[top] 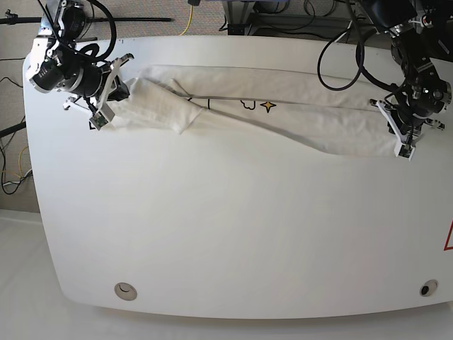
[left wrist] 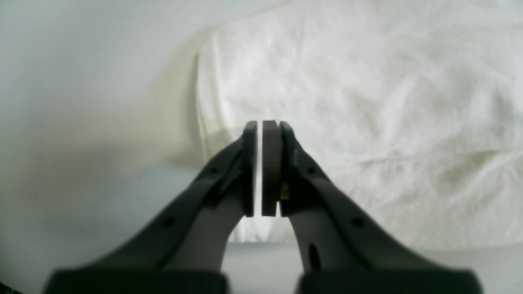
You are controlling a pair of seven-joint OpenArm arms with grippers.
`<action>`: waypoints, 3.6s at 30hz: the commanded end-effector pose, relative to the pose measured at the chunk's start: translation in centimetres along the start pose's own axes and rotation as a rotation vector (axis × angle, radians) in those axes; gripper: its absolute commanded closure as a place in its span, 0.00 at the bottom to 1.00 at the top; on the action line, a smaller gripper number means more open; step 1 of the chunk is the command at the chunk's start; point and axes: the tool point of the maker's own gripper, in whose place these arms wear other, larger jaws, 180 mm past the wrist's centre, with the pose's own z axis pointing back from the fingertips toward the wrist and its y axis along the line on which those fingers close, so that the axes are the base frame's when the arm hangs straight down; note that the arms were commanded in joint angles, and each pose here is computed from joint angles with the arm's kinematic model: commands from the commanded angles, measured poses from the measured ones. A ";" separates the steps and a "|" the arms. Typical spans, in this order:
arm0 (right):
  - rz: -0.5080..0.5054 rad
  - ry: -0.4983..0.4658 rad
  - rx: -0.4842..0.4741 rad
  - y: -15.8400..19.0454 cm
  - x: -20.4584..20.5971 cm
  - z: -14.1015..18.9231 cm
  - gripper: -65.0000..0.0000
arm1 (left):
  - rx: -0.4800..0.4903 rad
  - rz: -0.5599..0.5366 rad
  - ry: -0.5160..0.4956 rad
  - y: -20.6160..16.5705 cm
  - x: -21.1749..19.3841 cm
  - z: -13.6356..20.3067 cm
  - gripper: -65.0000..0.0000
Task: Fold the T-shirt properly
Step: 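Move both grippers to the ends of the folded shirt strip, then close both grippers on the strip ends and pull them apart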
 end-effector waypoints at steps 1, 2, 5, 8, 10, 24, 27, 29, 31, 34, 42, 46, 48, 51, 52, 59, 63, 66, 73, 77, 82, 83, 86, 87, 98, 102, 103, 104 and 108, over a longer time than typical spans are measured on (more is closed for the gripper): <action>0.017 0.000 -0.034 -0.5 0.3 0.2 1.00 | -0.008 0.015 -0.021 0.0 0.4 -0.3 1.00; 0.021 0.008 -0.039 -0.5 0.2 0.0 1.00 | -0.014 0.019 -0.013 -0.2 0.2 -0.5 1.00; 0.041 0.032 -0.064 -0.5 0.2 -0.5 1.00 | -0.040 0.038 0.021 -0.6 -1.0 -1.3 1.00; 0.080 0.058 -0.069 0.2 0.2 -1.5 1.00 | -0.063 0.056 0.054 -1.0 -2.1 -2.1 1.00; 0.106 0.070 -0.065 0.9 0.2 -2.1 1.00 | -0.070 0.061 0.063 -1.1 -2.4 -2.3 1.00; 0.150 0.124 -0.113 1.3 0.1 -4.0 1.00 | -0.075 0.064 -0.010 -1.2 -1.1 -2.5 1.00; 0.143 0.152 -0.125 0.7 -0.5 -4.5 1.00 | -0.075 0.065 -0.012 -1.2 -1.0 -2.6 1.00; 0.140 0.161 -0.130 0.5 -0.7 -4.6 1.00 | -0.075 0.065 -0.012 -1.2 -1.0 -2.6 1.00; 0.134 0.162 -0.126 0.4 -0.9 -4.9 1.00 | -0.077 0.066 -0.012 -1.3 -1.0 -2.6 1.00; 0.125 0.150 -0.121 0.2 -0.7 -5.4 1.00 | -0.077 0.066 -0.012 -1.3 -1.0 -2.6 1.00; 0.080 0.172 -0.092 -0.4 -1.4 -6.9 1.00 | -0.077 0.065 -0.017 -1.3 -0.9 -2.6 1.00; 0.075 0.140 -0.085 -0.3 -1.1 -7.3 1.00 | -0.077 0.065 -0.019 -1.3 -0.9 -2.6 1.00; 0.075 0.126 -0.084 -0.3 -0.8 -7.3 1.00 | -0.077 0.065 -0.020 -1.3 -0.8 -2.6 1.00; 0.078 0.114 -0.090 -0.6 -0.2 -7.3 1.00 | -0.076 0.064 -0.021 -1.2 -0.8 -2.6 1.00; 0.080 0.108 -0.092 -0.7 0.0 -7.3 1.00 | -0.076 0.063 -0.024 -1.2 -0.6 -2.6 1.00; 0.087 0.087 -0.107 -1.3 1.1 -7.1 1.00 | -0.086 0.064 -0.058 -1.1 1.6 -3.2 1.00; 0.086 0.082 -0.113 -1.8 1.6 -7.1 1.00 | -0.083 0.071 -0.052 0.1 2.0 -3.8 1.00; 0.078 0.089 -0.113 -2.1 1.5 -7.3 1.00 | -0.103 0.094 -0.074 0.0 2.5 -4.6 1.00; 0.066 0.083 -0.107 -2.5 2.0 -7.9 1.00 | -0.142 0.145 -0.148 -0.3 2.6 -6.2 1.00; 0.068 0.069 -0.112 -2.8 2.9 -7.9 1.00 | -0.178 0.151 -0.147 -1.3 2.1 -7.2 1.00; 0.071 0.052 -0.121 -3.2 3.7 -7.8 1.00 | -0.213 0.167 -0.148 -2.3 1.9 -8.2 1.00; 0.070 0.051 -0.122 -3.3 3.8 -7.7 1.00 | -0.218 0.174 -0.148 -2.4 1.9 -8.3 1.00; 0.073 0.041 -0.127 -3.4 4.3 -7.7 1.00 | -0.227 0.184 -0.151 -2.7 1.7 -8.6 1.00; 0.073 0.037 -0.130 -3.6 4.5 -7.6 1.00 | -0.227 0.185 -0.153 -2.7 1.7 -8.6 1.00; 0.091 0.016 -0.147 -3.7 5.5 -7.0 1.00 | -0.217 0.181 -0.161 -2.2 1.9 -8.4 1.00; 0.109 -0.008 -0.164 -3.7 6.3 -6.3 1.00 | -0.168 0.146 -0.187 -0.1 2.9 -7.4 1.00; 0.114 -0.010 -0.168 -3.7 6.4 -6.1 1.00 | -0.163 0.141 -0.196 0.1 3.2 -7.2 1.00; 0.118 -0.008 -0.173 -3.7 6.5 -6.0 1.00 | -0.157 0.135 -0.205 0.3 3.5 -7.0 1.00; 0.134 0.002 -0.193 -3.8 6.8 -5.2 1.00 | -0.134 0.111 -0.241 0.9 4.8 -6.1 1.00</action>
